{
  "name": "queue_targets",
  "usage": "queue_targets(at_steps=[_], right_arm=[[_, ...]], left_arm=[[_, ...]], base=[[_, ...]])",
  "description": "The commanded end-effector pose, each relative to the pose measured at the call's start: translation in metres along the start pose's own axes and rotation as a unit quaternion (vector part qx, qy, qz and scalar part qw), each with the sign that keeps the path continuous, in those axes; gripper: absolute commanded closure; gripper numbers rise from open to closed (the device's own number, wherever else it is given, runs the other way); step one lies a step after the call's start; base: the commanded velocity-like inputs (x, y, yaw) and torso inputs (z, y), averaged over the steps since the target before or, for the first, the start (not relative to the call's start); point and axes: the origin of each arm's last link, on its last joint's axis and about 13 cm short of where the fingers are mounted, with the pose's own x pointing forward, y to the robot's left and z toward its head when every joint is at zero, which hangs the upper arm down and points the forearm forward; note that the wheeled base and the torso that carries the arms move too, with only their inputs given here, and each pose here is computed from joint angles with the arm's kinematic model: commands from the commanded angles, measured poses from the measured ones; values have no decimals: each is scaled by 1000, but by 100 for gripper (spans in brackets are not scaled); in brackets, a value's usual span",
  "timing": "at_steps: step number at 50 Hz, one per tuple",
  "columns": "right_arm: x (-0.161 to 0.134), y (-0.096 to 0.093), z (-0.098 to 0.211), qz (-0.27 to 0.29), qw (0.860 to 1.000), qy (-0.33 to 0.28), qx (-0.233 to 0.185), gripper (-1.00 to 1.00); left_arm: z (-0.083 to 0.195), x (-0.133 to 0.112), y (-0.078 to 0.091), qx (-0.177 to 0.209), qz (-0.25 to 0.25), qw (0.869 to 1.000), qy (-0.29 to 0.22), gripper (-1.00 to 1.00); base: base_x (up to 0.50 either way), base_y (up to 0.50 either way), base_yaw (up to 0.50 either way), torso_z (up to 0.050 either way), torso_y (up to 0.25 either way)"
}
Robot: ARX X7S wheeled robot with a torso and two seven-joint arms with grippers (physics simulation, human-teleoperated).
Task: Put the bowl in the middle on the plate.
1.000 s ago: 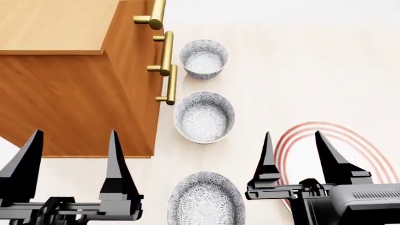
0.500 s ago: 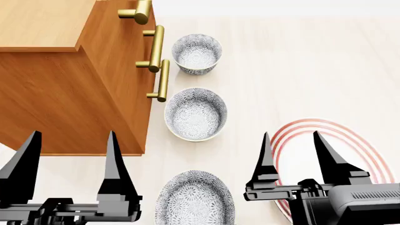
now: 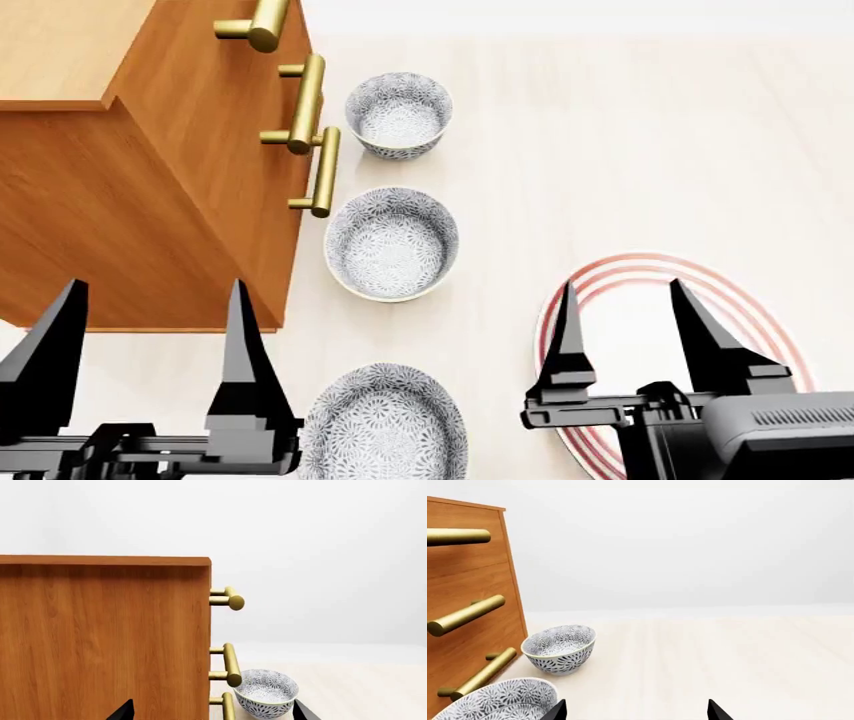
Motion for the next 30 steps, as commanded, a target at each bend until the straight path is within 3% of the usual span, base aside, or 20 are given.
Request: queue_targets(at_steps=[1, 3, 6, 8, 10, 12, 15, 16, 17, 25, 30], right_arm=[[5, 0, 10, 0, 1000, -1, -2, -100], [15, 1, 16, 22, 999, 19, 26, -100], [42, 3, 40, 86, 995, 52, 20, -100], [53, 3, 47, 104, 990, 79, 56, -100], [65, 3, 52, 125, 985, 95, 64, -100], [79, 4, 58, 145, 983, 107, 46, -100], [95, 4, 61, 176, 975, 122, 63, -100], [99, 4, 62, 180, 975, 123, 55, -100], [108, 4, 66, 167, 973, 132, 86, -100], [140, 4, 77, 209, 956, 192, 68, -100], [161, 3, 78, 195, 950, 237, 67, -100]], left_arm=[[-1, 1, 0, 0, 2, 1000, 4, -100], [-1, 0, -1, 0, -4, 1000, 5, -100], [-1, 0, -1, 1, -3, 1000, 5, -100], [-1, 0, -1, 2, -3, 1000, 5, -100], [-1, 0, -1, 3, -5, 1000, 6, -100], [-1, 0, -1, 1, -5, 1000, 7, -100], [-2, 1, 0, 2, -2, 1000, 9, -100], [-1, 1, 0, 2, -3, 1000, 9, -100], [-2, 2, 0, 0, -2, 1000, 9, -100], [-3, 2, 0, -5, -8, 1000, 14, -100], [-7, 3, 0, -8, -7, 1000, 20, -100]], base=[[0, 0, 0, 0, 0], [0, 0, 0, 0, 0], [0, 0, 0, 0, 0], [0, 0, 0, 0, 0], [0, 0, 0, 0, 0], [0, 0, 0, 0, 0], [0, 0, 0, 0, 0], [0, 0, 0, 0, 0], [0, 0, 0, 0, 0], [0, 0, 0, 0, 0], [0, 0, 0, 0, 0]])
